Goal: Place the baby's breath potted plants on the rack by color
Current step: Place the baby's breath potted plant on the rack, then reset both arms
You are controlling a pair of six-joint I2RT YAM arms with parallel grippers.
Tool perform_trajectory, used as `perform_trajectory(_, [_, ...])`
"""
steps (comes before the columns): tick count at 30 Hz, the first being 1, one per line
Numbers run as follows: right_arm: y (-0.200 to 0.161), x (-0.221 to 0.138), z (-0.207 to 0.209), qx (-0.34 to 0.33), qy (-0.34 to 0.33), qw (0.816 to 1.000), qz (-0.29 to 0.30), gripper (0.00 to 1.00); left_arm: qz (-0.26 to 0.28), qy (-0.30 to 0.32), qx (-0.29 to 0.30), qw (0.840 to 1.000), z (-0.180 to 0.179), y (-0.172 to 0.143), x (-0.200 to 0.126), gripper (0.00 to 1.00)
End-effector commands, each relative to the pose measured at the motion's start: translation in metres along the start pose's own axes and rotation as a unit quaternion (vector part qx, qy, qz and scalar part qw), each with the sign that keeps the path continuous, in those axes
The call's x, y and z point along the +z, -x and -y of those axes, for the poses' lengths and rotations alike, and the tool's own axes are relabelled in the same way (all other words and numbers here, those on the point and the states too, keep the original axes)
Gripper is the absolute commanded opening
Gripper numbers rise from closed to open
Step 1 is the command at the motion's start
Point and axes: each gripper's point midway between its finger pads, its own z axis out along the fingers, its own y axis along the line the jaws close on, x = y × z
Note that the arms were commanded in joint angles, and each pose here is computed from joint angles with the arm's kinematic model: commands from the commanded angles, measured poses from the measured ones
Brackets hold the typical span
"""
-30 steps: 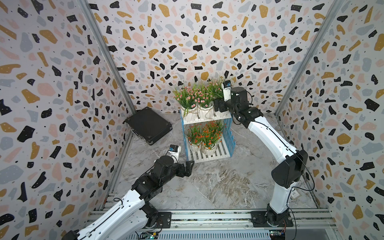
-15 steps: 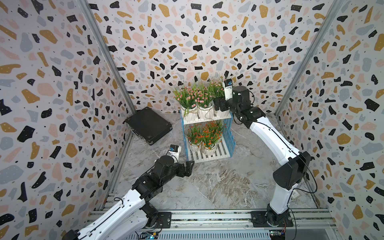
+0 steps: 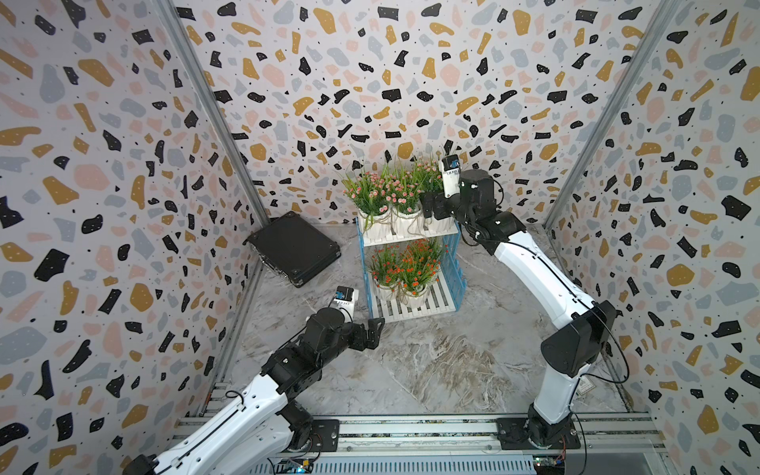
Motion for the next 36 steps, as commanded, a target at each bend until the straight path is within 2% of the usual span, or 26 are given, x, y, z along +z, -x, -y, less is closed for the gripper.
perform_trajectory(1, [0.057,-0.047,-0.008,0.010,0.022,0.997,0.072,1.00,0.009,-0.003,0.008,1.000,0.002,0.004,0.001,1.00])
perform_trajectory(7, [0.062,-0.073,-0.008,0.020,0.031,0.996,0.076,1.00,0.013,-0.002,0.007,1.000,0.004,0.010,0.001,1.00])
perform_trajectory(11, [0.056,-0.094,-0.009,0.027,0.040,0.997,0.056,1.00,0.014,0.003,0.009,1.000,0.006,0.017,0.001,1.00])
perform_trajectory(15, [0.040,-0.130,-0.009,0.033,0.052,0.997,0.044,1.00,0.022,0.005,0.012,1.000,0.010,0.031,-0.002,1.00])
perform_trajectory(19, [0.015,-0.178,0.005,0.031,0.028,0.999,0.033,1.00,0.025,0.015,0.023,0.999,0.014,0.050,-0.004,0.99])
perform_trajectory(24, [-0.043,-0.219,0.035,0.062,-0.008,0.998,-0.016,1.00,0.018,0.047,0.029,0.998,0.010,0.076,-0.011,1.00])
perform_trajectory(29, [-0.125,-0.216,0.057,0.098,-0.034,0.990,-0.092,1.00,0.039,0.096,0.012,0.995,-0.017,0.117,-0.035,0.99])
perform_trajectory(33, [-0.187,-0.196,0.071,0.094,-0.057,0.983,-0.146,1.00,0.052,0.184,-0.033,0.981,-0.077,0.143,-0.046,0.99])
perform_trajectory(36, [-0.228,-0.179,0.086,0.106,-0.076,0.975,-0.181,1.00,0.033,0.282,-0.057,0.957,-0.141,0.135,-0.037,0.99])
